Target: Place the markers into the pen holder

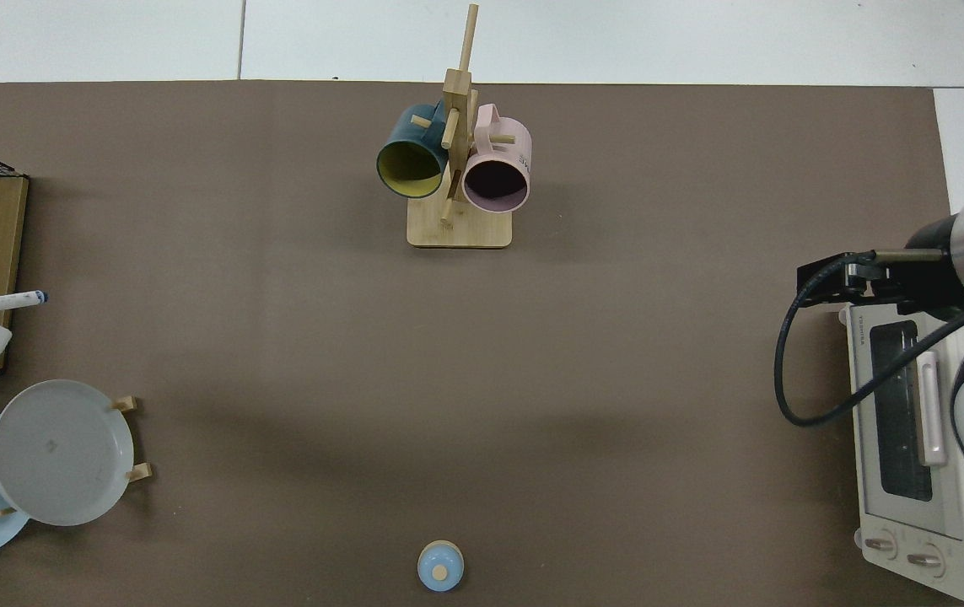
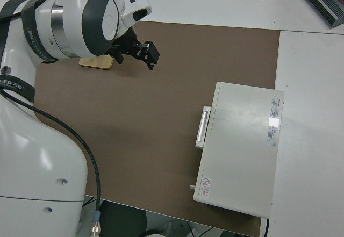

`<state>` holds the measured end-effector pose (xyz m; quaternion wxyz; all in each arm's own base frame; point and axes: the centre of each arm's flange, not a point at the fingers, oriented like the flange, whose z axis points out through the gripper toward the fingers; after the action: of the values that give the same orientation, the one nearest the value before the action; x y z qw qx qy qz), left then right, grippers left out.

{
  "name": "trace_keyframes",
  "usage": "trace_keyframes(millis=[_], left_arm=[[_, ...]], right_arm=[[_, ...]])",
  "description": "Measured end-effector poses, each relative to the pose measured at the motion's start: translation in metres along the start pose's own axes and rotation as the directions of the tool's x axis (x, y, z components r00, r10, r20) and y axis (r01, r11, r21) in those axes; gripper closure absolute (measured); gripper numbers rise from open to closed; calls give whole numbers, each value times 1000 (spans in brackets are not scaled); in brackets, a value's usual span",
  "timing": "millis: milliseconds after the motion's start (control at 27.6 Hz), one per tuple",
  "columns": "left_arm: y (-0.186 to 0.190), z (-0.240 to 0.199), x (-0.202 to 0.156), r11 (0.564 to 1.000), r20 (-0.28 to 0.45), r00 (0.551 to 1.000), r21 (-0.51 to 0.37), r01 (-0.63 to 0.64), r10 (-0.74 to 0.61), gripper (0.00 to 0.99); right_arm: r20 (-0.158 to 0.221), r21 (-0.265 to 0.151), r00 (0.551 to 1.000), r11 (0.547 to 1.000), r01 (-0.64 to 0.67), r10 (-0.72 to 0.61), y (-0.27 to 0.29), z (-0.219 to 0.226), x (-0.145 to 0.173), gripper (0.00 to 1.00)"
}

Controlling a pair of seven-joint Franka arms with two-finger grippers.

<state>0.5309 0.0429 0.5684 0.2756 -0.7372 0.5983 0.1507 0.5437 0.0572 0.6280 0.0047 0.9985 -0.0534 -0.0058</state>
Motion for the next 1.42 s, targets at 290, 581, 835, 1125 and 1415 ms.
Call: trace_keyframes(millis=[290, 581, 835, 1125, 1415], left_arm=[[-27, 1, -30, 991, 103, 987, 34, -128, 124, 811], [-56, 12, -73, 971, 200, 958, 82, -227, 207, 811], [-78, 31, -115, 932, 241, 921, 124, -341, 305, 811], [-95, 53, -155, 876, 283, 863, 126, -466, 418, 811], [-99, 69, -193, 833, 326, 816, 127, -539, 478, 811]], right_arm=[[0, 0, 1000, 1000, 0, 0, 0, 0, 0, 0], [0, 0, 1000, 1000, 0, 0, 0, 0, 0, 0], [0, 0, 1000, 1000, 0, 0, 0, 0, 0, 0], [0, 0, 1000, 1000, 0, 0, 0, 0, 0, 0], [0, 0, 1000, 1000, 0, 0, 0, 0, 0, 0]])
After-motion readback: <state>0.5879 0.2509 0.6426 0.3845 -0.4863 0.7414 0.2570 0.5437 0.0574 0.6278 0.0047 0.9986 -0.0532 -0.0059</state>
